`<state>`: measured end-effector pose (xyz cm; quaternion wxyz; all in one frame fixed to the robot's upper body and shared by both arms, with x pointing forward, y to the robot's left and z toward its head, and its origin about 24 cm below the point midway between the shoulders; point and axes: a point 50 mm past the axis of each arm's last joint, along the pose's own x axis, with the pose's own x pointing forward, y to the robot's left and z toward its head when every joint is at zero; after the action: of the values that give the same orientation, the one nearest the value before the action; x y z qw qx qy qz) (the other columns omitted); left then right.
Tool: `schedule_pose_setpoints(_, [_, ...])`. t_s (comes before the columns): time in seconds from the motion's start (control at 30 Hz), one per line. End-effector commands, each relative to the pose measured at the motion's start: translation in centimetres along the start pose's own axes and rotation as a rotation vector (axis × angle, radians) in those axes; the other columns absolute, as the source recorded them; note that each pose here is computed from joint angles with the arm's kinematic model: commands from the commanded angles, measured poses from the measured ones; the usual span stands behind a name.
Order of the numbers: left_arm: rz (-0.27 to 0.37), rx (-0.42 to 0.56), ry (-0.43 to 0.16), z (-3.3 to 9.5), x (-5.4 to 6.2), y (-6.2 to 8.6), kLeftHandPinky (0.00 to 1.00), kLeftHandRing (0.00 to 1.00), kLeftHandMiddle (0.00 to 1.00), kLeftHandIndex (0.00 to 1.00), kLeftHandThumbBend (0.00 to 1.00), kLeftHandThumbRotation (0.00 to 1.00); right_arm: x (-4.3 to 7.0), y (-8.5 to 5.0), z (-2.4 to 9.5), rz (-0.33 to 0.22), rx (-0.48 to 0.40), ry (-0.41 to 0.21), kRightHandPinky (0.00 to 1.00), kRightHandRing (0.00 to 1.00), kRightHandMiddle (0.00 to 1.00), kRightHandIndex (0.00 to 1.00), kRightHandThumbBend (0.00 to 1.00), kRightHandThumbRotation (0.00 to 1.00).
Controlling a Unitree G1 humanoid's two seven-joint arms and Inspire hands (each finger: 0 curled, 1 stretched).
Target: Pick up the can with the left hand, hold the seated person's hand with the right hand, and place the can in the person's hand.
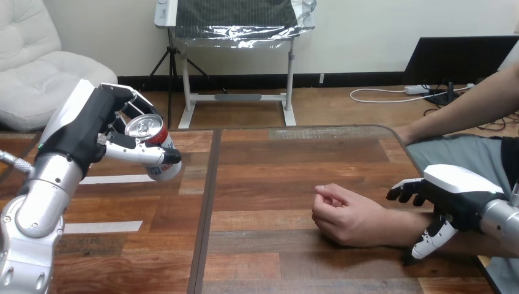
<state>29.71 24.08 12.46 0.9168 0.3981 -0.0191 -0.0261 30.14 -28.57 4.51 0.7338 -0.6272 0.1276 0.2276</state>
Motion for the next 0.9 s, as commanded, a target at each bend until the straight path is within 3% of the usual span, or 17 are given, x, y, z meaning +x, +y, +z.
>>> schedule_pose_setpoints(0.0, [0.074, 0.024, -0.087, 1.9, 0.3, 2.1, 0.24, 0.29, 0.38, 0.42, 0.84, 0.0, 0.7, 0.7, -0.1, 0.038, 0.019, 0.042, 0.6, 0.78, 0.82, 0.82, 0.98, 0.2])
schedule_pose_setpoints(0.87, [0.075, 0.024, -0.099, 2.1, 0.3, 2.2, 0.21, 0.26, 0.38, 0.42, 0.85, 0.0, 1.2, 2.7, 0.3, 0.134, 0.015, 0.061, 0.56, 0.73, 0.81, 0.8, 0.98, 0.19])
